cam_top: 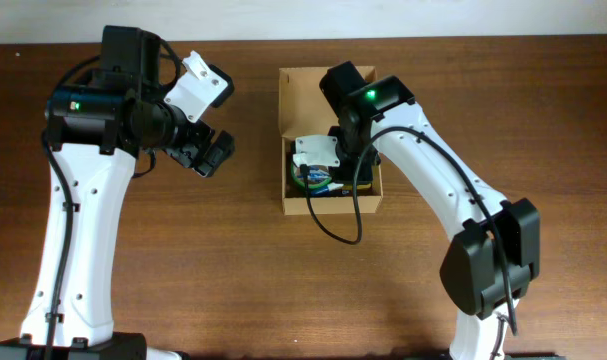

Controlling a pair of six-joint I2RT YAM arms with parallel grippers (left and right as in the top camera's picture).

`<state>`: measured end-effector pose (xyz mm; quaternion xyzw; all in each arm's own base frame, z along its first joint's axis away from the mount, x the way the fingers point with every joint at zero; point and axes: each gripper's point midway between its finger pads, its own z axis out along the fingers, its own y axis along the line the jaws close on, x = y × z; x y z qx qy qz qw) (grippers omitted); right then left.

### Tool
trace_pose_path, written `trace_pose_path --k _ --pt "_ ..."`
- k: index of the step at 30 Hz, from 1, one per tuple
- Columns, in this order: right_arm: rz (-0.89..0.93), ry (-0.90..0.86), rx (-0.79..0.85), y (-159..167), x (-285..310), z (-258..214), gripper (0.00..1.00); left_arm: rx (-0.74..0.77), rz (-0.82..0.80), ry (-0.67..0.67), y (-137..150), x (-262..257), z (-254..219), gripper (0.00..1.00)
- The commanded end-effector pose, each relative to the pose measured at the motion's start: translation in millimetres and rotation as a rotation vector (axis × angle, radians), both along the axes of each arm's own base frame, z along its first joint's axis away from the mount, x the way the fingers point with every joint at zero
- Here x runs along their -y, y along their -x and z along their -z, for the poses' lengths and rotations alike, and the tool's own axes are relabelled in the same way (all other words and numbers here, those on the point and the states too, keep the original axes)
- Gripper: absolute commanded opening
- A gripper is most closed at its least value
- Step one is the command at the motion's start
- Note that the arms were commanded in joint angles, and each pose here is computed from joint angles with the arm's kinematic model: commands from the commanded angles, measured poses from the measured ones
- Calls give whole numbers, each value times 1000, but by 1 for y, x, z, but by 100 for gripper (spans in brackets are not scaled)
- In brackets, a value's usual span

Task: Pack container
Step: 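Carry the blue pen into the box, release, and lift right gripper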

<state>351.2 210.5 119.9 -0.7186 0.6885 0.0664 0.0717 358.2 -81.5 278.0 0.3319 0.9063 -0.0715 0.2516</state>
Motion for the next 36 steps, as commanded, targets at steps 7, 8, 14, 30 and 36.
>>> trace_pose_path --k 7,8,14,30,36 --pt "-17 11 -86 6 -3 30 4 52 20 7 2 1 -16 100" --pt "-16 10 -84 5 -3 31 4 52 20 7 2 1 -16 100" --pt "18 9 -86 -1 9 41 4 52 20 7 2 1 -16 100" --pt "43 12 -113 3 20 59 28 52 20 7 2 1 -16 100" --pt "78 10 -113 1 18 57 29 52 20 7 2 1 -16 100"
